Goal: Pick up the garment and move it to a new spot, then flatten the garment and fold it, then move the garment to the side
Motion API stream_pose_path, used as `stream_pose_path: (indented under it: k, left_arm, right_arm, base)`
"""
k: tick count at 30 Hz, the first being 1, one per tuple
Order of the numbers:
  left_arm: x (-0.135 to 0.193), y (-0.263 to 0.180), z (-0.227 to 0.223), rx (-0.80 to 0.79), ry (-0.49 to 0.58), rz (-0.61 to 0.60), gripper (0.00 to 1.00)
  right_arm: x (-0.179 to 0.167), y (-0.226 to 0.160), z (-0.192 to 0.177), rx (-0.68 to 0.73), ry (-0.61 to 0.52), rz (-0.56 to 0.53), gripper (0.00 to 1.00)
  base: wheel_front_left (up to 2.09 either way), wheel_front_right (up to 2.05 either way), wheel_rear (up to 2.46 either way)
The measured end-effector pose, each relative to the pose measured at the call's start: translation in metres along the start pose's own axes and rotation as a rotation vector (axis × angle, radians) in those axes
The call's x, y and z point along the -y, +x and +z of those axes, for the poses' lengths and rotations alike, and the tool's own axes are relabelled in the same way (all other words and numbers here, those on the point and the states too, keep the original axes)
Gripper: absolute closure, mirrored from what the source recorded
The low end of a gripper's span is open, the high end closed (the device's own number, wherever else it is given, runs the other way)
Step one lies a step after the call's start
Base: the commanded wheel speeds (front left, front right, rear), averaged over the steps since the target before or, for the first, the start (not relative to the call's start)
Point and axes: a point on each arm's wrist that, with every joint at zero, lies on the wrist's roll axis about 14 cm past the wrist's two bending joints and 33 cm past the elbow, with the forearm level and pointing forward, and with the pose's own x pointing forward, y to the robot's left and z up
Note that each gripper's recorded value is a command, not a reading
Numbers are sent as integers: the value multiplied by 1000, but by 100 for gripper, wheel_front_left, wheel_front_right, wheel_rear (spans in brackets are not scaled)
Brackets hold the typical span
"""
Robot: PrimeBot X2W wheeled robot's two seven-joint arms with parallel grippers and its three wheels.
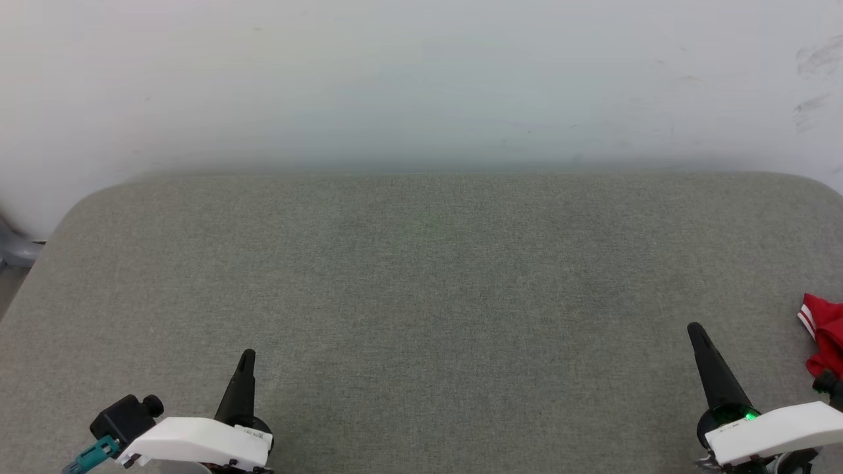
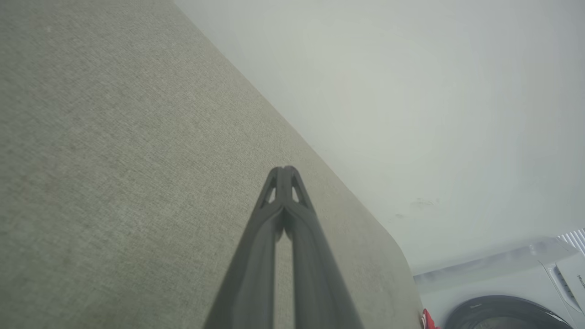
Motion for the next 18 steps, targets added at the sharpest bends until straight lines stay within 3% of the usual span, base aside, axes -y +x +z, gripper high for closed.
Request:
stream_pose_path:
  k: [18]
  left_arm:
    - [-1, 7, 4, -8, -204, -1, 100]
  right_arm:
    - [5, 9, 0, 13, 212, -5, 100]
  base:
    - [0, 0, 0]
